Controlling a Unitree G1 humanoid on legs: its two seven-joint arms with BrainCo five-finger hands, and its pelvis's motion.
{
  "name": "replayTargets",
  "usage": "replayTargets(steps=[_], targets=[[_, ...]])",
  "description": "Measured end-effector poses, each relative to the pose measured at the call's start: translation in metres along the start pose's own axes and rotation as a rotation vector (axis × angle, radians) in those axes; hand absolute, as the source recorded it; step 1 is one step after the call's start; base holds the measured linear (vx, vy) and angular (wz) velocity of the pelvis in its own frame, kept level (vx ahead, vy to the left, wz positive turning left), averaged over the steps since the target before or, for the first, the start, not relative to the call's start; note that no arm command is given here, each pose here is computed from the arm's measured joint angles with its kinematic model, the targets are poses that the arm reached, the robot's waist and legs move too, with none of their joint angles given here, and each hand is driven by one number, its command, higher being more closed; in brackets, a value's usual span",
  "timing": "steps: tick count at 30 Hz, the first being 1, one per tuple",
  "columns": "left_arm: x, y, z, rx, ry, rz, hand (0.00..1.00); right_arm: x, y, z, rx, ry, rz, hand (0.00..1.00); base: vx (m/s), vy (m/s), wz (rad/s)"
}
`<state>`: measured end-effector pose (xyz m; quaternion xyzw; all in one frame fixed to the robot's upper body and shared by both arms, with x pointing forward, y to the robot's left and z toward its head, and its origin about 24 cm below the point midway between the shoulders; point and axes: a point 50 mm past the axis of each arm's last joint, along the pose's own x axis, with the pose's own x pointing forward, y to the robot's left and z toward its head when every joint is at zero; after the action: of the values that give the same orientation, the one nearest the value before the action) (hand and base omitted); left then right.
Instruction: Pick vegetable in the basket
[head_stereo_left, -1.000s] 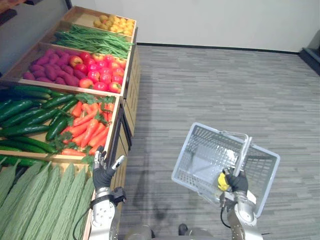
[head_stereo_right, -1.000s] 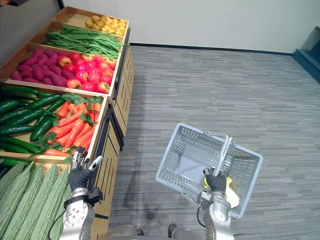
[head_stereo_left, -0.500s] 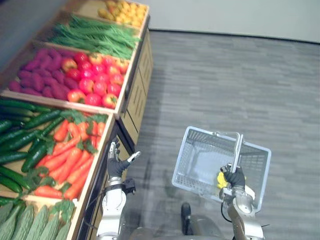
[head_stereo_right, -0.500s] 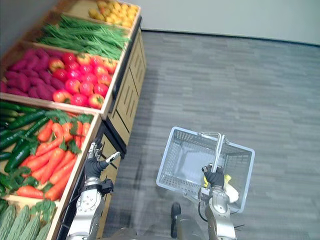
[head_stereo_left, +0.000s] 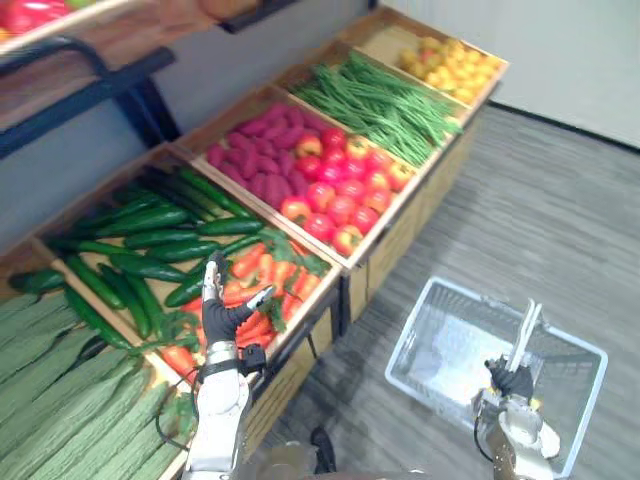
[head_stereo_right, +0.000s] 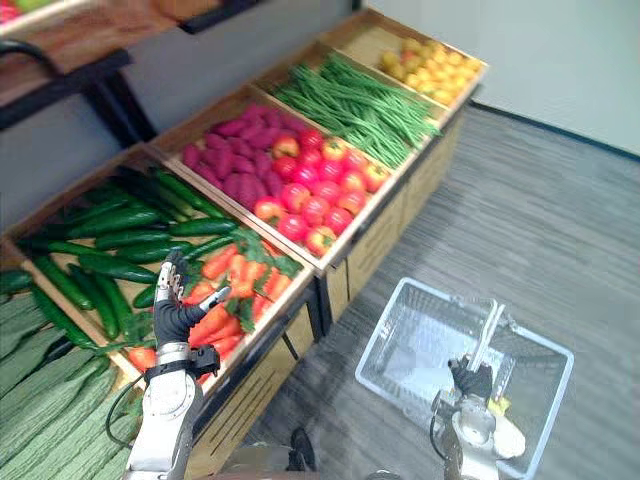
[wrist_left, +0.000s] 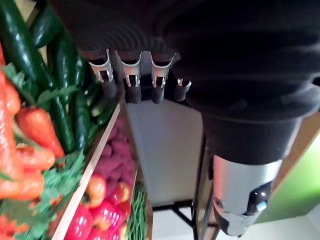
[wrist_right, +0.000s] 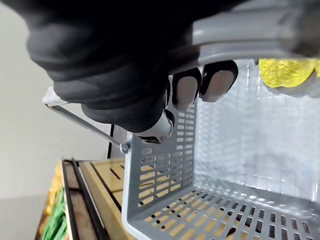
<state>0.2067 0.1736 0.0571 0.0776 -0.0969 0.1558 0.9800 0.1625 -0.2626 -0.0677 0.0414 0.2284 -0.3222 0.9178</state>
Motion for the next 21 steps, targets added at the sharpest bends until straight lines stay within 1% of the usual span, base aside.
replayTargets(steps=[4,5,7,8,9,13,14,15,16,17,21], targets=[[-0.001,-0.008,0.002,-0.001,-0.01,-0.019,0.0,-0.007,-0.006,-0.011,0.005,0.032,-0.01,1.0,0.2,-0.155,1.2],[-0.001,-0.008,0.002,0.002,-0.009,-0.021,0.0,-0.014,-0.014,-0.02,0.03,0.062,-0.048,1.0,0.18,-0.252,1.1],[-0.002,-0.007,-0.002,0.011,0.007,-0.018,0.0,-0.022,-0.021,-0.036,0.044,0.121,-0.066,1.0,0.21,-0.444,1.09],[-0.005,-0.018,-0.012,-0.007,0.058,-0.054,0.0,-0.028,-0.032,-0.044,0.083,0.157,-0.082,1.0,0.17,-0.459,0.93],[-0.006,-0.022,-0.017,-0.004,0.079,-0.075,0.0,-0.031,-0.035,-0.048,0.095,0.17,-0.078,1.0,0.11,-0.32,0.67],[-0.005,-0.022,-0.023,0.021,0.103,-0.097,0.0,-0.035,-0.033,-0.053,0.127,0.193,-0.077,1.0,-0.03,-0.012,0.08],[-0.002,-0.022,-0.028,0.061,0.107,-0.12,0.0,-0.035,-0.033,-0.055,0.132,0.202,-0.079,1.0,-0.04,0.015,0.18],[0.0,-0.022,-0.034,0.155,0.103,-0.168,0.0,-0.035,-0.033,-0.057,0.133,0.212,-0.078,1.0,-0.03,0.033,0.33],[-0.001,-0.02,-0.05,0.409,0.103,-0.296,0.0,-0.035,-0.034,-0.057,0.133,0.212,-0.069,1.0,0.0,0.028,0.26],[-0.002,-0.019,-0.053,0.449,0.107,-0.307,0.0,-0.035,-0.035,-0.057,0.14,0.212,-0.07,1.0,0.03,0.029,0.17],[0.002,-0.024,-0.061,0.512,0.117,-0.351,0.0,-0.032,-0.035,-0.054,0.14,0.2,-0.066,1.0,0.03,0.004,0.0]])
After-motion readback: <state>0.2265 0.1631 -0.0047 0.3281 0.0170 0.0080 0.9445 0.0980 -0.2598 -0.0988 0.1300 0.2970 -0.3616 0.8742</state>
